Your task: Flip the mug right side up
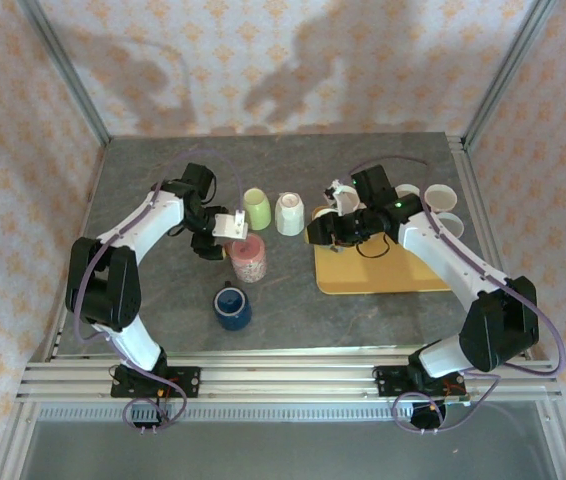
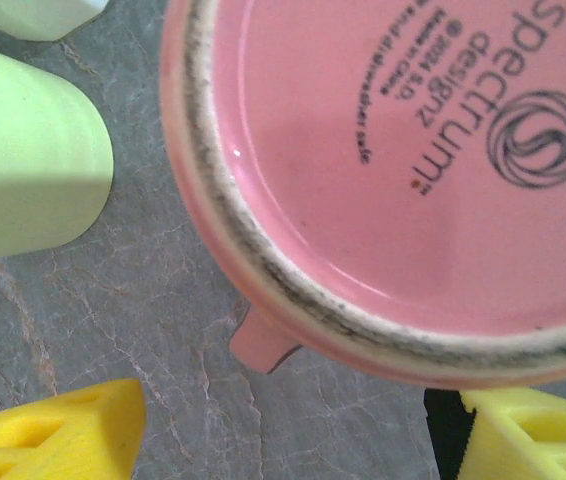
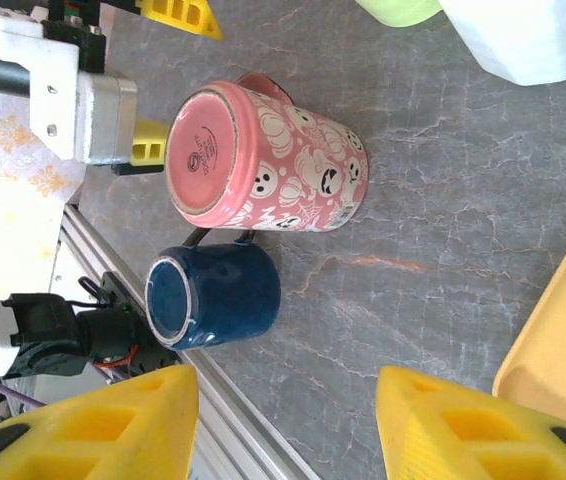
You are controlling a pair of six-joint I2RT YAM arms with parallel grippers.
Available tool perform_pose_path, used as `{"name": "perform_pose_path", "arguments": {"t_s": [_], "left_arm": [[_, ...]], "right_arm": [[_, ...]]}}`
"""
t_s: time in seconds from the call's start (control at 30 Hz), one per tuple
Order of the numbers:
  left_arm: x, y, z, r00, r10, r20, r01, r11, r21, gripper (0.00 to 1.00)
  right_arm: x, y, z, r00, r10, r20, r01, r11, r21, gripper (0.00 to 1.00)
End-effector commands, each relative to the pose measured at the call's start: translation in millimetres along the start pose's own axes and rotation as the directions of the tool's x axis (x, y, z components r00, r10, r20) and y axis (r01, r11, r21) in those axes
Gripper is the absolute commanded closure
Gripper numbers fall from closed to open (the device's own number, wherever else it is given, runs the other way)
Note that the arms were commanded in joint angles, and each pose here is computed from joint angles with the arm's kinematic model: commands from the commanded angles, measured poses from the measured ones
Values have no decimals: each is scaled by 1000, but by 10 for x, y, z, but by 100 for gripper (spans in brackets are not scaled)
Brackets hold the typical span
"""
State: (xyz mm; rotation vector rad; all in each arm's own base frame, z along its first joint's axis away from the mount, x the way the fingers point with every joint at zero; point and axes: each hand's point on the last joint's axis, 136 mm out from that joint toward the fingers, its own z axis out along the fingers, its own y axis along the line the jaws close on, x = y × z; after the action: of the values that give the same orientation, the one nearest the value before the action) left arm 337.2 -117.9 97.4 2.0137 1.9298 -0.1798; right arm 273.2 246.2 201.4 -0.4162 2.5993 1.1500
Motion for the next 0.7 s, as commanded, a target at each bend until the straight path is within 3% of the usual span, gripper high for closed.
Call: {"name": "perform_pose_path", "arguments": {"t_s": [0.0, 0.37, 0.67], "left_arm": [[2, -35, -4, 997, 79, -24, -78, 996, 44, 27], [-142, -80, 152, 993, 114, 34, -116, 990, 79, 36], [-289, -367, 175, 990, 126, 71, -133, 985, 111, 40]], "right_arm": [[-94, 156, -88, 999, -41, 24, 42, 998, -42, 50], [-86, 138, -78, 1000, -1, 29, 2, 999, -45, 53], [-89, 95, -67, 999, 14, 34, -12, 999, -31, 54]]}}
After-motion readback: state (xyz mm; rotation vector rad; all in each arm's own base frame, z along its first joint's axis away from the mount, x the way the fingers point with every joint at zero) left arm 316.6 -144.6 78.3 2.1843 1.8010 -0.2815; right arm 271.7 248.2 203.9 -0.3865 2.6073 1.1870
